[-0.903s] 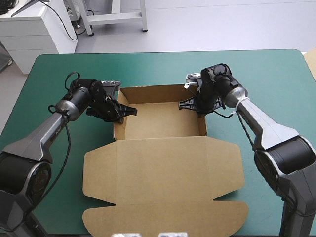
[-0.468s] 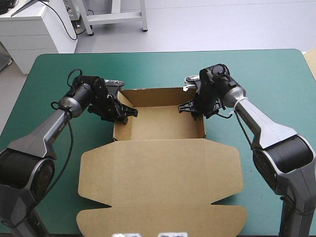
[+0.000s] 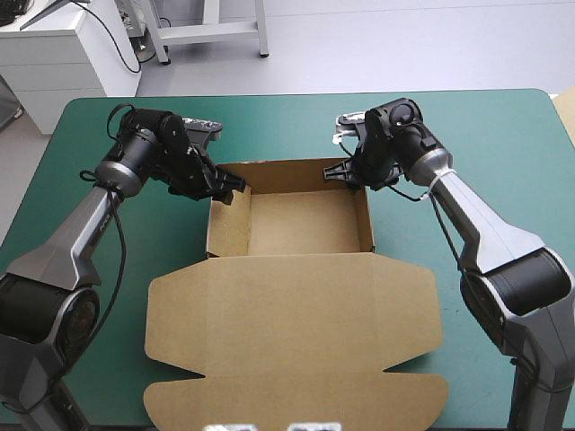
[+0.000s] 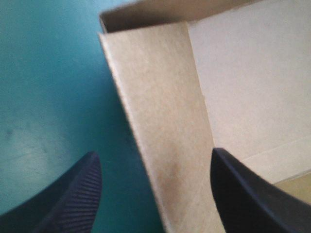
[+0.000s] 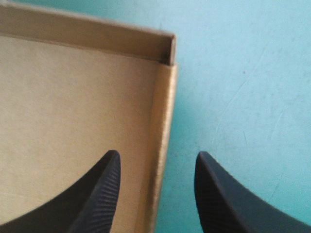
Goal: Fold the box
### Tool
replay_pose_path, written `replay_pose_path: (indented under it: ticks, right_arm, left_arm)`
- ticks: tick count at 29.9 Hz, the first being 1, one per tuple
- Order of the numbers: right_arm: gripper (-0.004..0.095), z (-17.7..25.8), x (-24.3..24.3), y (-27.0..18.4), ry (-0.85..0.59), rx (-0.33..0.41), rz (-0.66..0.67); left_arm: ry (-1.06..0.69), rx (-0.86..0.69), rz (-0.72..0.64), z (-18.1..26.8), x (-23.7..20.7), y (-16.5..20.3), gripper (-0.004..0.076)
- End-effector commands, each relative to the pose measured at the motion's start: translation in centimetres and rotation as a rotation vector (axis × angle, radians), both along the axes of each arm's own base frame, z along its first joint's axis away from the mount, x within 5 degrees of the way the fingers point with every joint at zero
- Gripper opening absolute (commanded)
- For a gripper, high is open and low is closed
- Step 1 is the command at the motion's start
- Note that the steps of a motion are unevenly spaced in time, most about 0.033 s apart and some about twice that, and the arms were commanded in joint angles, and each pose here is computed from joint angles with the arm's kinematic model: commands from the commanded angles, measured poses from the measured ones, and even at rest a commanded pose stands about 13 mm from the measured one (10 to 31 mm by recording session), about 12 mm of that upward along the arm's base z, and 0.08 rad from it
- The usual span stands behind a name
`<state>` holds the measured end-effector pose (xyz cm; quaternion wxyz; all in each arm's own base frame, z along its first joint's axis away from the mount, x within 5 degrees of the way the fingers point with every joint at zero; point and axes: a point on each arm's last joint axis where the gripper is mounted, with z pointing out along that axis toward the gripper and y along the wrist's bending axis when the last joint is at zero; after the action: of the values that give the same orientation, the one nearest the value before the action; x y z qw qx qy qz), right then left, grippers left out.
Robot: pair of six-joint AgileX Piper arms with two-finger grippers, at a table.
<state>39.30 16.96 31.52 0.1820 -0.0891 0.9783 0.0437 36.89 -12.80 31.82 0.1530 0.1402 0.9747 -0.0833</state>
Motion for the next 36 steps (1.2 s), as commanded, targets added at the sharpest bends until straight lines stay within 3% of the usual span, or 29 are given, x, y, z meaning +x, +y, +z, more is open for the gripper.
replay_pose_path:
  ticks: [1,7,14,21,36]
  right_arm:
    - [0.0449,6.1,-1.9,-0.9,-0.149,0.047,0.006]
    - [0.0446,8.7,-3.5,-1.7,-0.217,0.053,0.054]
    - [0.0446,8.5,-3.7,-1.5,-0.193,0.086,0.043]
    - [0.0446,4.7,-3.6,-2.0,-0.077,0.021,0.021]
    - [0.0439,1.2,-2.1,-1.1,0.006,0.019,0.026]
  left_arm:
    - [-0.121,0.047,-0.003,5.1,-1.1,1.0,0.0454]
    - [-0.265,0.109,0.025,9.2,-3.2,2.6,0.0337]
    - [-0.424,0.068,0.027,14.7,-8.8,4.4,-0.0006]
    - [-0.474,0.058,0.015,15.3,-14.9,6.4,-0.0008]
    - [-0.519,-0.032,-0.026,7.6,-26.0,9.1,-0.0008]
